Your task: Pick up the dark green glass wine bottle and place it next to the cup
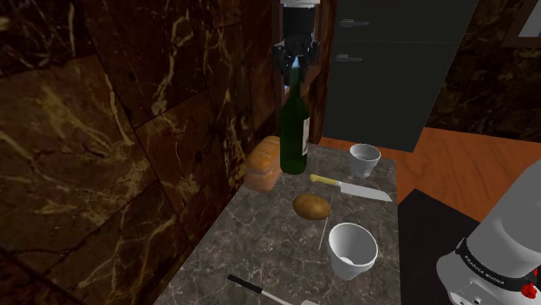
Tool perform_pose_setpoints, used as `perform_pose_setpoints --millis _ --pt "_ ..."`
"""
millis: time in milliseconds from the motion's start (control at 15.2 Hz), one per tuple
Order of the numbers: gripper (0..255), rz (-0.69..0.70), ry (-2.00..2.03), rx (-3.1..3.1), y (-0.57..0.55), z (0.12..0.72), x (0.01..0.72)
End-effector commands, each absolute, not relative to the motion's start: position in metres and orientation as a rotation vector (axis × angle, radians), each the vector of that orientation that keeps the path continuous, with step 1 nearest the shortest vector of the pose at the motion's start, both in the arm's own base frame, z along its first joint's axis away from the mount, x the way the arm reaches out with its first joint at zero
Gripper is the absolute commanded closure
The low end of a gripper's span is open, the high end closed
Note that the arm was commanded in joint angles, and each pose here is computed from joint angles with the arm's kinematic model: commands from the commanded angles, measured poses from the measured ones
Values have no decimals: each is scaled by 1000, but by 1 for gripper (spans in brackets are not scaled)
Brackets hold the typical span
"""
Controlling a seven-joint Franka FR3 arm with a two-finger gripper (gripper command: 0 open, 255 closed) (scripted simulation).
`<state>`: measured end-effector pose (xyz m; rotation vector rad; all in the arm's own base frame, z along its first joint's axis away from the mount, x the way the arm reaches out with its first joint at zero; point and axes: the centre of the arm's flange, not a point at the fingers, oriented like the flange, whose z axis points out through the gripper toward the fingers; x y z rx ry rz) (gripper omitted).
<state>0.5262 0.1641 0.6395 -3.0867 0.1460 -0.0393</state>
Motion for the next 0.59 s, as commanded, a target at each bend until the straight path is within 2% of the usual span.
perform_pose_setpoints --millis 0,528 --pt "255 -40 144 -3087 140 640 535" --pt "255 -40 144 -3087 46 640 584"
